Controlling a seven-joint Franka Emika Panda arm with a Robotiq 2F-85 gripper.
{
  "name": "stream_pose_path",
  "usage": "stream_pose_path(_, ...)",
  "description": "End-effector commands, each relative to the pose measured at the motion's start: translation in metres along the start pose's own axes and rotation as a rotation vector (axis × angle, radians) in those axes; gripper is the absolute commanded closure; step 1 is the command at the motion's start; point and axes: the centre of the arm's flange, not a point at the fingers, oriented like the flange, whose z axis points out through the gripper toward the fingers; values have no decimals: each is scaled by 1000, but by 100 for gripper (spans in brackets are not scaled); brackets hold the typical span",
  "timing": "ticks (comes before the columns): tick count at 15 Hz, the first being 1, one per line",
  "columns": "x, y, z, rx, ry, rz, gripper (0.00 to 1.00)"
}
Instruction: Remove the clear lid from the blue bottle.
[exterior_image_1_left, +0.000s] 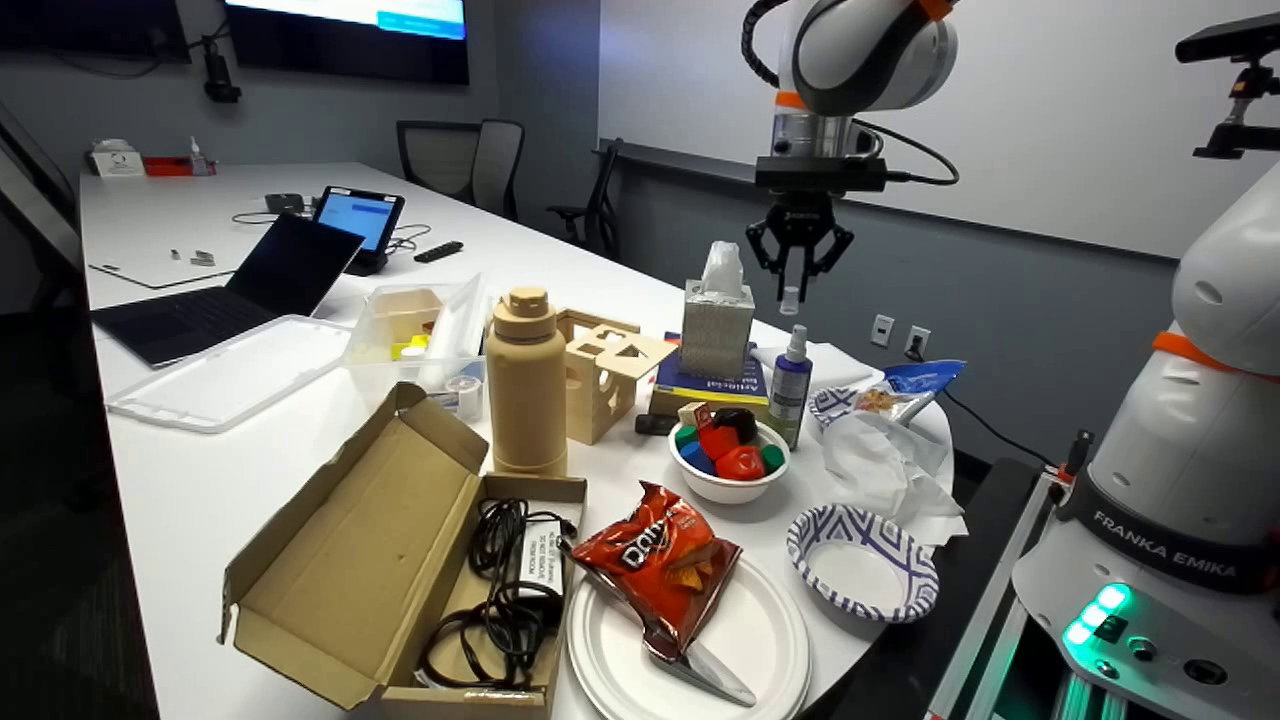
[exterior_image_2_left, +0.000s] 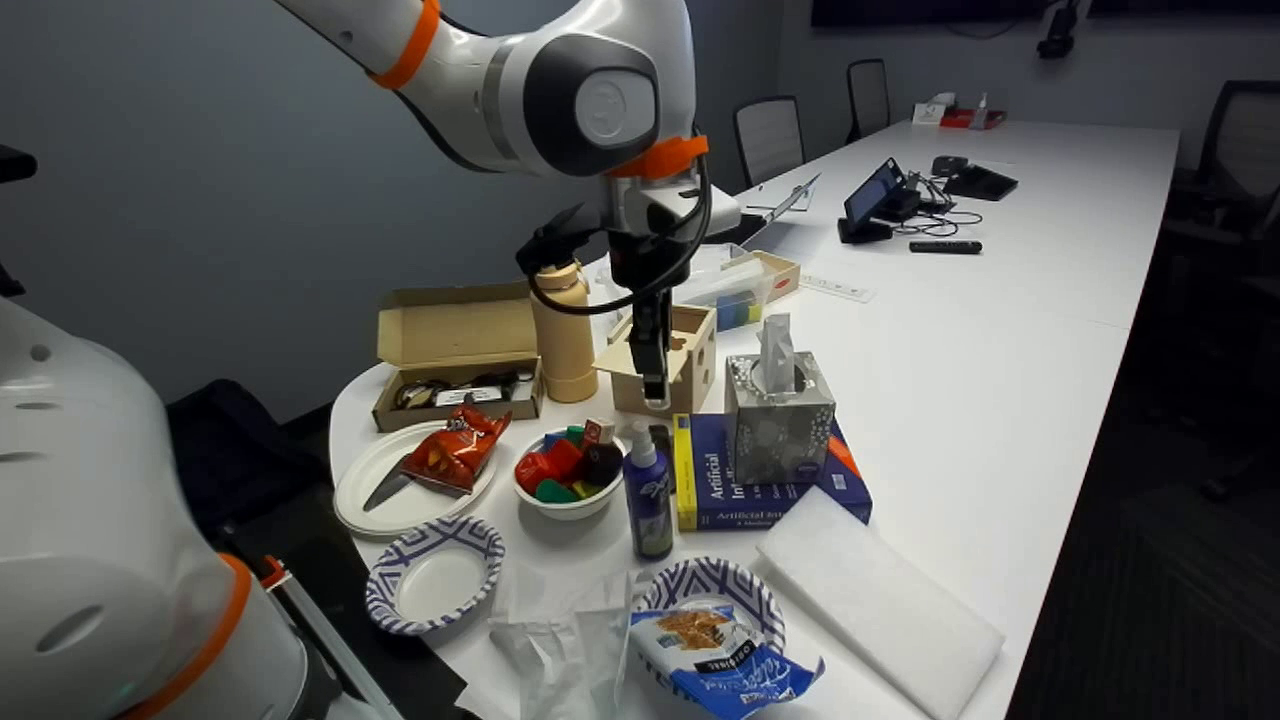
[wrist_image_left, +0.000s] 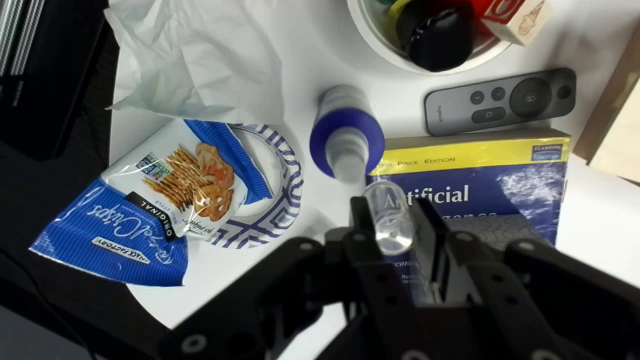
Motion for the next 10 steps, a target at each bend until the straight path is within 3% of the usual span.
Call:
stream_pose_path(1, 3, -3, -20, -21, 22, -6, 94)
stream_pose_path(6, 3, -9, -22, -11, 27, -17, 94)
stream_pose_path(10, 2, -14, -2, -33, 24, -13, 94)
